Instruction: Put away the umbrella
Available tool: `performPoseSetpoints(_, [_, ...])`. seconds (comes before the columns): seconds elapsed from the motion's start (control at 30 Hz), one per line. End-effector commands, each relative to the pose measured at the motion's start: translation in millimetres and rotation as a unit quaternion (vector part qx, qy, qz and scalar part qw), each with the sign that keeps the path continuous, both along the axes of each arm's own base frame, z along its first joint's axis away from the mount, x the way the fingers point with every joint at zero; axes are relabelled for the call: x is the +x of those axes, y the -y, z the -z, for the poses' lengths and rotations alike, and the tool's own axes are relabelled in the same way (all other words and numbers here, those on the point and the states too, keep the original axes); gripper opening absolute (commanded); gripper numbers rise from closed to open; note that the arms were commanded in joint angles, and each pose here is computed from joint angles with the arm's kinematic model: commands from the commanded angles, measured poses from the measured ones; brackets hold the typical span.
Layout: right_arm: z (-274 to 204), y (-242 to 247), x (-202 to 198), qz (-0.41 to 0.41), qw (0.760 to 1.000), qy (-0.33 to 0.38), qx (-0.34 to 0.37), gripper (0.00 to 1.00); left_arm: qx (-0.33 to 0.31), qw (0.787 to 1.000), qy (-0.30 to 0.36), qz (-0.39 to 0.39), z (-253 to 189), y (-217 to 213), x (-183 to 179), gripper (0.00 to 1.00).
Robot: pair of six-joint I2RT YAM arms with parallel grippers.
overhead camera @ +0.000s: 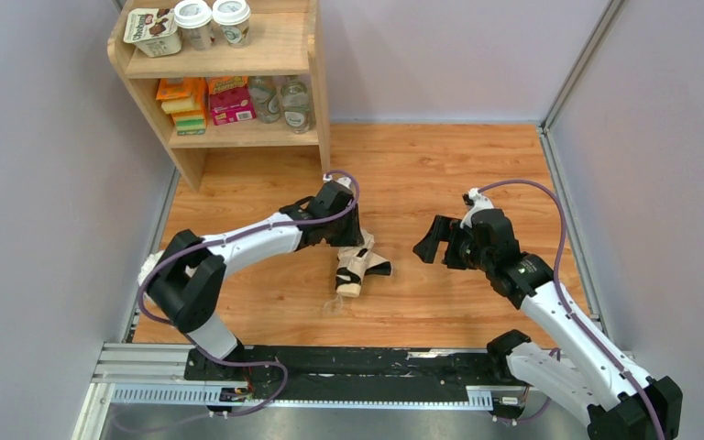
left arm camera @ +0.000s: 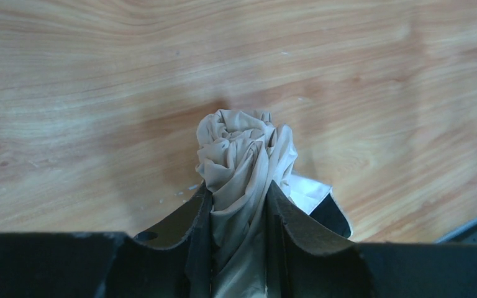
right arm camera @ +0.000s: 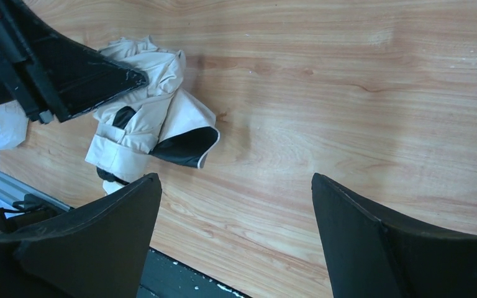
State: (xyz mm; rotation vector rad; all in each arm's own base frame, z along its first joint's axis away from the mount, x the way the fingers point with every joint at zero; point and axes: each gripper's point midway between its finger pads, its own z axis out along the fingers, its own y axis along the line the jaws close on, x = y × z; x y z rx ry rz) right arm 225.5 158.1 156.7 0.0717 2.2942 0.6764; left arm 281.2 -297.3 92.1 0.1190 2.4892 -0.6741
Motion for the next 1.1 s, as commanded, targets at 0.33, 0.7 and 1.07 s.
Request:
performPoseSetpoints(0.33, [-44, 18, 6, 0.024, 0.998, 0.035, -0.035, 0.95, 0.077, 0.990, 0.110, -0.049, -95, -58, 14, 0.75])
performPoseSetpoints(0.7, [-201, 118, -23, 0.194, 0.942, 0.265, -0.072, 1.00, -0.031, 0.907, 0.420, -0.017, -306, -133, -53, 0.75])
performPoseSetpoints(1.07, [-269, 155, -76, 0.230, 0.890, 0.393, -0.013, 1.00, -0.034, 0.868, 0.494, -0.043, -347, -178, -85, 0.71])
